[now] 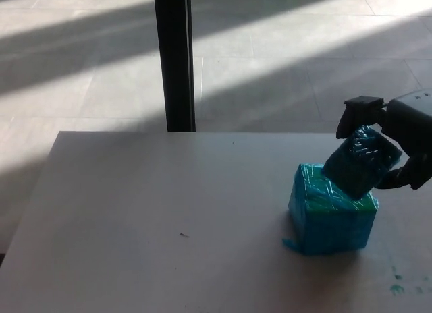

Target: The robot uses its right hand to pick up the small cube kept on the middle on the desk and place it on the bigger cube kept next to it

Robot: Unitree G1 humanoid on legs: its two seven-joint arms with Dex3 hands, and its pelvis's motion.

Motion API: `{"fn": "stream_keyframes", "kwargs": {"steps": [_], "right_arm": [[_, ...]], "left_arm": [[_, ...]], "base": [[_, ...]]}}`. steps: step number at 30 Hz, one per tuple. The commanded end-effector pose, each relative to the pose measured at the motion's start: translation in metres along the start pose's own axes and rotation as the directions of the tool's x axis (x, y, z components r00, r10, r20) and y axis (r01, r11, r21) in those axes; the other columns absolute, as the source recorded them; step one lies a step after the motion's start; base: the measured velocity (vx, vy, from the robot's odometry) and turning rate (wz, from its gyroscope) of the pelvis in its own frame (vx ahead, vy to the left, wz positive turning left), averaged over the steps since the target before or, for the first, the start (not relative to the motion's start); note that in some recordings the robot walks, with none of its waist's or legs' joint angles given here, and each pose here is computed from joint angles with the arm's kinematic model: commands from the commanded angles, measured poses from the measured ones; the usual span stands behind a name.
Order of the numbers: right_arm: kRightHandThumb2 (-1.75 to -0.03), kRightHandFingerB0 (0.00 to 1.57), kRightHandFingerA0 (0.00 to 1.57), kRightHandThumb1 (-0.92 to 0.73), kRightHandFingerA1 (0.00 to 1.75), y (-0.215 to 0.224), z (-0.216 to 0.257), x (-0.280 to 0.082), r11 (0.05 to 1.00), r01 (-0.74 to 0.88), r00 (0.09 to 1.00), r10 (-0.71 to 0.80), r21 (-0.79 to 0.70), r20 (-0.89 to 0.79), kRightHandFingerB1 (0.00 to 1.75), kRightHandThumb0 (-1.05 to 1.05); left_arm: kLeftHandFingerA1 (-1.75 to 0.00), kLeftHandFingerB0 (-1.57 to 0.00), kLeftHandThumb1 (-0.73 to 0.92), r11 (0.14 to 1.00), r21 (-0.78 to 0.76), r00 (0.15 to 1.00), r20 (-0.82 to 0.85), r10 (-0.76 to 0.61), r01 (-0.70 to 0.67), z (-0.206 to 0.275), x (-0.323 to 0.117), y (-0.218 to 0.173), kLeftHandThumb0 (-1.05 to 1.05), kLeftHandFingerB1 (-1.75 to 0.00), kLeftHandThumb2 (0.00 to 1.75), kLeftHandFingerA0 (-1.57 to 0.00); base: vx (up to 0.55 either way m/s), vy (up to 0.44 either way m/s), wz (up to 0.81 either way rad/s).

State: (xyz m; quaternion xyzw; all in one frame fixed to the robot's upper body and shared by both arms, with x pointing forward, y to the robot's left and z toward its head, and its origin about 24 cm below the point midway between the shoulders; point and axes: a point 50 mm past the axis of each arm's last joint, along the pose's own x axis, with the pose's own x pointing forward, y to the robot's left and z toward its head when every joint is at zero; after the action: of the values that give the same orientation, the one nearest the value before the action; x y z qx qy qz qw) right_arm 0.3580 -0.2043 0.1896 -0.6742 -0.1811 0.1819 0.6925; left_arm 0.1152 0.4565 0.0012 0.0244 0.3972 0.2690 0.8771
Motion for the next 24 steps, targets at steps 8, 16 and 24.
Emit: {"fn": "stream_keyframes", "kwargs": {"steps": [8,16,24], "right_arm": [[-0.68,0.64,0.75,-0.65,1.75,0.003,-0.006,0.014,0.999,-0.023,0.998,0.021,-0.046,-0.054,1.54,-0.22],[-0.75,0.7,0.81,-0.67,1.74,0.003,0.002,0.026,0.998,-0.034,0.998,0.03,-0.058,-0.061,1.48,-0.24],[-0.68,0.67,0.78,-0.66,1.75,0.004,0.001,0.023,0.994,-0.052,0.997,0.046,-0.094,-0.066,1.54,-0.24]], "left_arm": [[-0.47,-0.32,0.92,1.0,0.004,1.0,0.004,0.009,-0.009,0.004,-0.002,0.005,-0.95,-0.38,0.73,-0.26],[-0.5,-0.33,0.91,1.0,0.012,1.0,0.016,0.018,-0.018,0.005,-0.002,0.006,-0.97,-0.39,0.75,-0.33],[-0.48,-0.34,0.91,0.999,0.022,1.0,0.011,0.028,-0.028,0.004,-0.001,0.005,-0.99,-0.39,0.78,-0.27]], "base": [[0.0,0.0,0.0],[0.0,0.0,0.0],[0.0,0.0,0.0]]}}
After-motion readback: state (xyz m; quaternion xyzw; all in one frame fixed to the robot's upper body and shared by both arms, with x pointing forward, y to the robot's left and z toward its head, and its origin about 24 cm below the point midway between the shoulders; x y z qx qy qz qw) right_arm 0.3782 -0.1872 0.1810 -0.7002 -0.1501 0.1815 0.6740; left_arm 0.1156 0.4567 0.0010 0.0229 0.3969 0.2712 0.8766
